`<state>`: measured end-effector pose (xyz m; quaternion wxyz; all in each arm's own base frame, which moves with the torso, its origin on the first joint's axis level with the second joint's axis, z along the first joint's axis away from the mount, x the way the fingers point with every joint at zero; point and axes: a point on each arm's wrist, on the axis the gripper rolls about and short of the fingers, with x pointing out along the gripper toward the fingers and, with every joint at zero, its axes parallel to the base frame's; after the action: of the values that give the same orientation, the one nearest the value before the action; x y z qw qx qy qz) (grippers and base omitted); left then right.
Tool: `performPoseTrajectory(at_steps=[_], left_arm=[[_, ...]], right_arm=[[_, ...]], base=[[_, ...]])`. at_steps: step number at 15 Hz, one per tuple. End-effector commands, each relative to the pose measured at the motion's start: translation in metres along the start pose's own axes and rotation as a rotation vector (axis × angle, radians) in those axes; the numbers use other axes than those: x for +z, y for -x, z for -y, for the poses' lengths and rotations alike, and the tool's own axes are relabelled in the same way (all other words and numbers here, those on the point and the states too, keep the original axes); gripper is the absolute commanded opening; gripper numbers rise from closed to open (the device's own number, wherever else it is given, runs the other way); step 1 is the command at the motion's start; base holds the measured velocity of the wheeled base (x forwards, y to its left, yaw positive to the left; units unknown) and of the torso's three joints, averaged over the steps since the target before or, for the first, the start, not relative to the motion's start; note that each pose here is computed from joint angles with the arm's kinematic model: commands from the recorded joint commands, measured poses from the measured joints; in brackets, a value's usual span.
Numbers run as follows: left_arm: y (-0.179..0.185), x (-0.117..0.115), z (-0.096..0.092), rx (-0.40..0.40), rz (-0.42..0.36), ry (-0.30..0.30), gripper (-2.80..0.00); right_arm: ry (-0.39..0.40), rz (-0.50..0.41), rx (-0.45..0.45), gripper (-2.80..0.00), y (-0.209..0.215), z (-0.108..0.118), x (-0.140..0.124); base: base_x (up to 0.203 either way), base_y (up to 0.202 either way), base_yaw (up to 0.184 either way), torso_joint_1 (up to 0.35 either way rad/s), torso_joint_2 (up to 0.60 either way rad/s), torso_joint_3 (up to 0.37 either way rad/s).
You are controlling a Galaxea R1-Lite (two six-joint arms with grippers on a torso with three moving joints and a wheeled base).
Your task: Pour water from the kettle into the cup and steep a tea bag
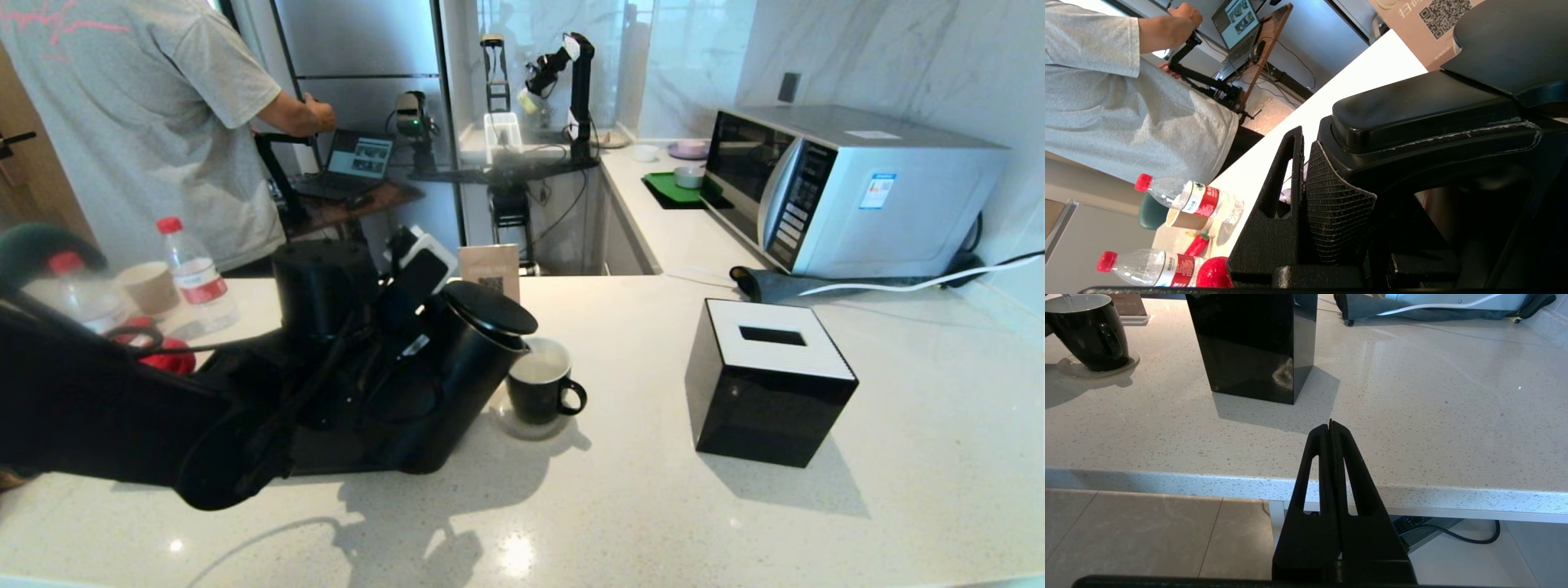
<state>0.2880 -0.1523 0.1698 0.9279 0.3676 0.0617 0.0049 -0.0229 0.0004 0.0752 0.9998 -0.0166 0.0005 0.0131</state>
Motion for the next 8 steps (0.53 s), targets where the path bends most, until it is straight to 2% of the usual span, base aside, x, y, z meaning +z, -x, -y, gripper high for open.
performPoseTrajectory(at_steps=[1, 8], left_arm=[[0.0, 0.0, 0.0003, 0.002, 0.001, -0.003, -2.8], [0.0005, 0.0008, 0.0016, -0.002, 0.005, -0.001, -2.8]], right_arm=[[0.001, -0.002, 0.001, -2.8, -0.0001, 0.0, 0.0], [0.001, -0.002, 0.001, -2.8, -0.0001, 0.0, 0.0]], base=[[0.0, 0.0, 0.0, 0.0, 0.0, 0.0], [0.0, 0.0, 0.0, 0.0, 0.0, 0.0]])
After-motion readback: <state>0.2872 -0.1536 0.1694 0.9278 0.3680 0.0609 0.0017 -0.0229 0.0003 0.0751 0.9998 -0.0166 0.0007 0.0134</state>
